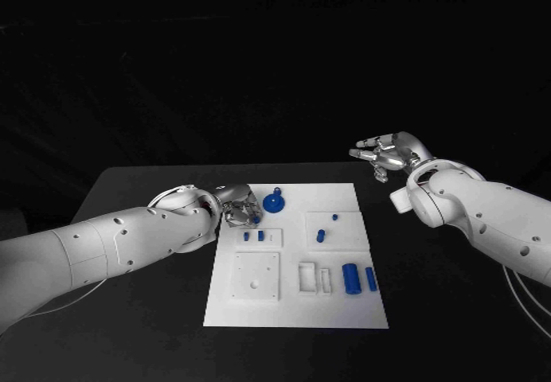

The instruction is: Assemble the parts on the task board

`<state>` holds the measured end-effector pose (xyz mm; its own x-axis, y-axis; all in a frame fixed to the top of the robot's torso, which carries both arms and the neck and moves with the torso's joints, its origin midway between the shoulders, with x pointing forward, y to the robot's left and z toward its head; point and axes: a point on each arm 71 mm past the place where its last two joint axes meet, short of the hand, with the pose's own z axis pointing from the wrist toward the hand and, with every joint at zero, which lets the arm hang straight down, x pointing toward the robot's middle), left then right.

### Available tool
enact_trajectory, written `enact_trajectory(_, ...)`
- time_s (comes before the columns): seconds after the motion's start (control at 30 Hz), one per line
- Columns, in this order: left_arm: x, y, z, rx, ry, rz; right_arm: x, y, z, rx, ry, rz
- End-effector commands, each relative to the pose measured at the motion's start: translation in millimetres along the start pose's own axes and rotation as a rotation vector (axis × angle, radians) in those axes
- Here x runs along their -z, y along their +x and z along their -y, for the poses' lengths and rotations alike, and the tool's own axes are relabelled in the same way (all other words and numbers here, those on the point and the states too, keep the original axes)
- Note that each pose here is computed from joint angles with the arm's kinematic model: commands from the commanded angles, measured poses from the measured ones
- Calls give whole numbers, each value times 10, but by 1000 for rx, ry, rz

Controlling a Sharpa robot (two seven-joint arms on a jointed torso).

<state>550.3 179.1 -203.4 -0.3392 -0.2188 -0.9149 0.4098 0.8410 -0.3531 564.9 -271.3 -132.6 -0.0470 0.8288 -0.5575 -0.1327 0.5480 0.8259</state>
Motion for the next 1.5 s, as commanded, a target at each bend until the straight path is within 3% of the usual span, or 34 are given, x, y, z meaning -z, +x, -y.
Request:
enact_trajectory(0.03, -2, -8, 11, 9, 4, 13, 0, 13, -9, -1, -9, -12)
enact_trajectory(0.5, 16, -22, -17, 11, -1, 23, 2, 6, -5, 0, -9, -11)
enact_trajectory(1.0, 72, -84, -200, 7, -48, 36, 3, -6, 5, 1, -9, -7)
enact_trajectory(1.2, 116, -216, -307, 75, -64, 110, 7, -20, 16, -2, -17, 1)
enact_trajectory(1.37, 155, -366, -396, 200, -76, 202, 22, -4, -5, -6, -32, -11)
enact_trajectory(1.5, 195, -500, -457, 364, -82, 284, 35, 18, -20, -6, -59, -59)
